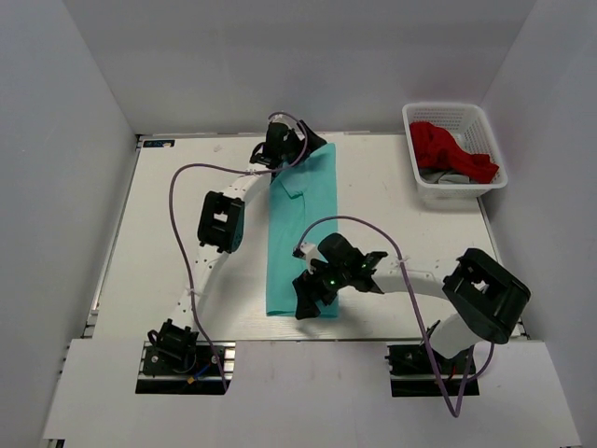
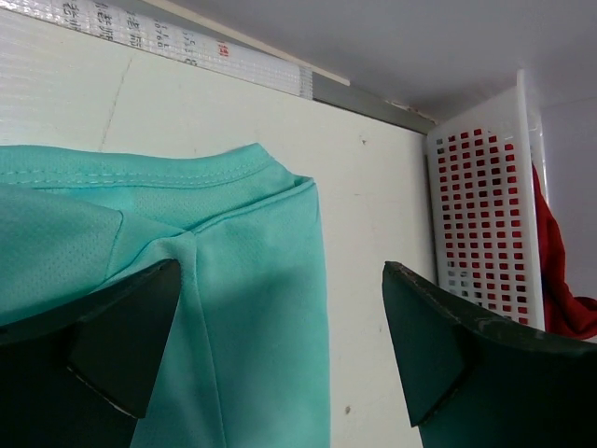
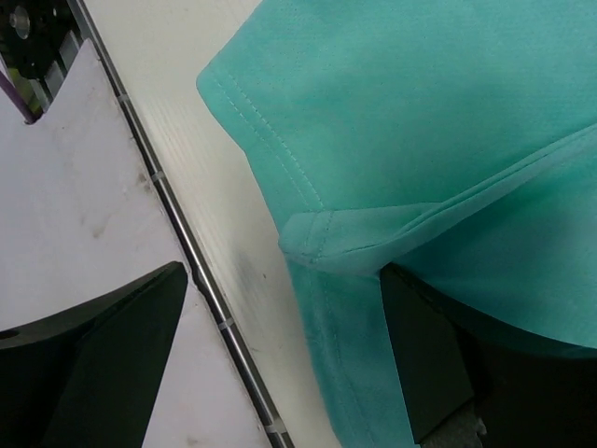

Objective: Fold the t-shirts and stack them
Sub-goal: Rotate the tshirt 90 degrees

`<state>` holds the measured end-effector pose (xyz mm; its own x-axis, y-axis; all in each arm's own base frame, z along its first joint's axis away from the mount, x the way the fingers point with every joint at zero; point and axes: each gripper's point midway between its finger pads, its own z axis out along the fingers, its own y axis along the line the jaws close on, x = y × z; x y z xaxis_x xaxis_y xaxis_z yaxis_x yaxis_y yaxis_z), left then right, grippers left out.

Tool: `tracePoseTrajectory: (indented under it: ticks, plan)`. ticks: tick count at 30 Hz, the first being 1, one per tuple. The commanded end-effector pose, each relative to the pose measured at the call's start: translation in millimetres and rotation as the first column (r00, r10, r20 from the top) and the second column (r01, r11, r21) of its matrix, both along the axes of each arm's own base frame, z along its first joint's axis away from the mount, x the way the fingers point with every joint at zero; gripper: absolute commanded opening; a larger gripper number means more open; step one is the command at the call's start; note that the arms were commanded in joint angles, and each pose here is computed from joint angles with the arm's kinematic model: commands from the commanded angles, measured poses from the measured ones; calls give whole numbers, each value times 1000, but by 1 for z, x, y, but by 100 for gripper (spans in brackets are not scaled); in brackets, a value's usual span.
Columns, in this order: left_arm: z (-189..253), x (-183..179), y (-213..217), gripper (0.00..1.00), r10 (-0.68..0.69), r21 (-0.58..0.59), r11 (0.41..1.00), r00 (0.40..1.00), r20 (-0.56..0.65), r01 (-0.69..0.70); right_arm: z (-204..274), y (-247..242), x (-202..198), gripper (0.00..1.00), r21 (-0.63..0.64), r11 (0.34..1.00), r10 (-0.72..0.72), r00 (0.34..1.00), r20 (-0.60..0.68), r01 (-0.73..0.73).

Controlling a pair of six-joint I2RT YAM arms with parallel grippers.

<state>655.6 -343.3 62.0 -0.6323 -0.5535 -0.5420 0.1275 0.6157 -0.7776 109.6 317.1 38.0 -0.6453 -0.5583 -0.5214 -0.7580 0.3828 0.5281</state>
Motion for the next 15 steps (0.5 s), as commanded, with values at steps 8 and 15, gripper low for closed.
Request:
tracePoseTrajectory:
  ticks: [8, 15]
  plan:
    - [133, -17, 34, 100, -19, 76, 997, 988, 153, 8, 55, -4, 22, 90, 57, 989, -142, 978, 153, 135]
    - [241, -124, 81, 100, -70, 217, 976, 981, 181, 29, 61, -23, 34, 90, 62, 916, -401, 910, 102, 397]
